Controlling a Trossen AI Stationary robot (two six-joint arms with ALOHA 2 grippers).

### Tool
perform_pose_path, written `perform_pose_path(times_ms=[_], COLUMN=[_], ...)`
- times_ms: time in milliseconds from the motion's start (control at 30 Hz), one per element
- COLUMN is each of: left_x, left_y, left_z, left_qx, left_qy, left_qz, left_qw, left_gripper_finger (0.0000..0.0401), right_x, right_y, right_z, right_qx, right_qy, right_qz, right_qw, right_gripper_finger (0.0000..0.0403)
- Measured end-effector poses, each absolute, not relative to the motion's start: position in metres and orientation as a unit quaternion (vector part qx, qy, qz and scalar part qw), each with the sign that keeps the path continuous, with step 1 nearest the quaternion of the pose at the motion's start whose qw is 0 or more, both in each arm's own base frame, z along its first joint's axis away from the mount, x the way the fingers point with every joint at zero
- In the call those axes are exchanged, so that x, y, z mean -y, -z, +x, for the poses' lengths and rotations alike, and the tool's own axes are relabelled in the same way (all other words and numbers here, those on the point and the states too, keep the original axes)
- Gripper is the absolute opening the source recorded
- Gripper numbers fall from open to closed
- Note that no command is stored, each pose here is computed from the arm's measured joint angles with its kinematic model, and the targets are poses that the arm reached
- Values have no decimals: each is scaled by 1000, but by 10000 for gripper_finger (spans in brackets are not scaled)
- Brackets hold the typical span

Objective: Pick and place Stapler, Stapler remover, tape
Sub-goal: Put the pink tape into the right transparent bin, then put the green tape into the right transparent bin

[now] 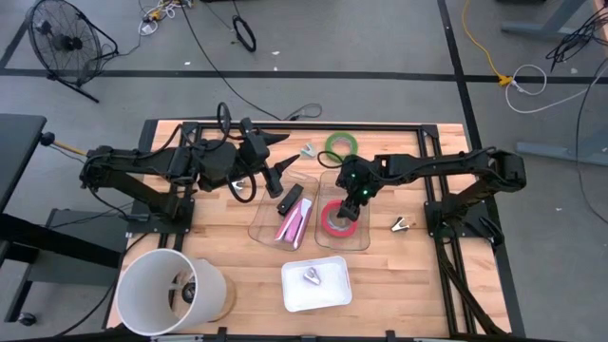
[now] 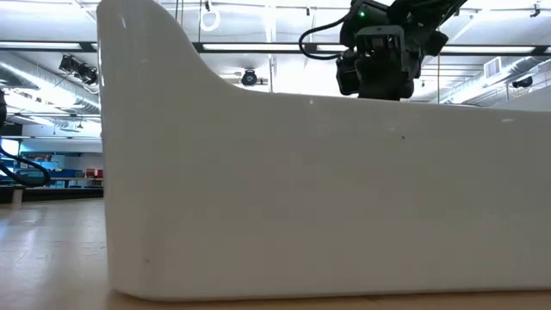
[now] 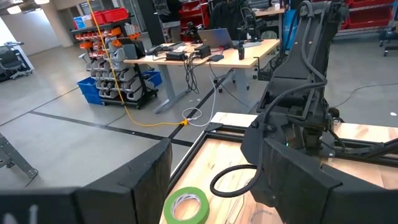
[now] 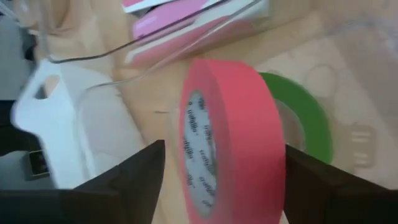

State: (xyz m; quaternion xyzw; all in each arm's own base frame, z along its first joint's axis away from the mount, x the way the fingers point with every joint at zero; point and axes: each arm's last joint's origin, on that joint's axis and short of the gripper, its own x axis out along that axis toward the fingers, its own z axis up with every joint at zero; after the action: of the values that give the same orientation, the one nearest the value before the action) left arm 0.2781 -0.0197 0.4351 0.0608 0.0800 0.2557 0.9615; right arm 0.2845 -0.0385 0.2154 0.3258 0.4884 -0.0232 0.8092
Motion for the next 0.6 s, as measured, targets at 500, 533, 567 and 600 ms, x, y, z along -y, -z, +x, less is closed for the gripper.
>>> perform_pose_path(times_ms=[500,533,567,600], left_x=[16,15,15,14], left_y=[-435,-435,-435,-435], left_z=[278,278,278,278], left_qx=[-81,-81,-81,-81], left_qy=[-262,-263,-265,-266], left_qz=[60,60,60,60], left_qw=[960,959,959,959], left_gripper_finger=[252,252,252,252], right_x=[74,77,80,84], right_y=[-216,-219,-222,-227], right_z=[273,273,271,269], right_qx=[-479,-470,-461,-451], right_qy=[93,95,97,100], right_qz=[303,301,300,300], right_qw=[818,824,829,835], right_gripper_finger=[240,237,235,232])
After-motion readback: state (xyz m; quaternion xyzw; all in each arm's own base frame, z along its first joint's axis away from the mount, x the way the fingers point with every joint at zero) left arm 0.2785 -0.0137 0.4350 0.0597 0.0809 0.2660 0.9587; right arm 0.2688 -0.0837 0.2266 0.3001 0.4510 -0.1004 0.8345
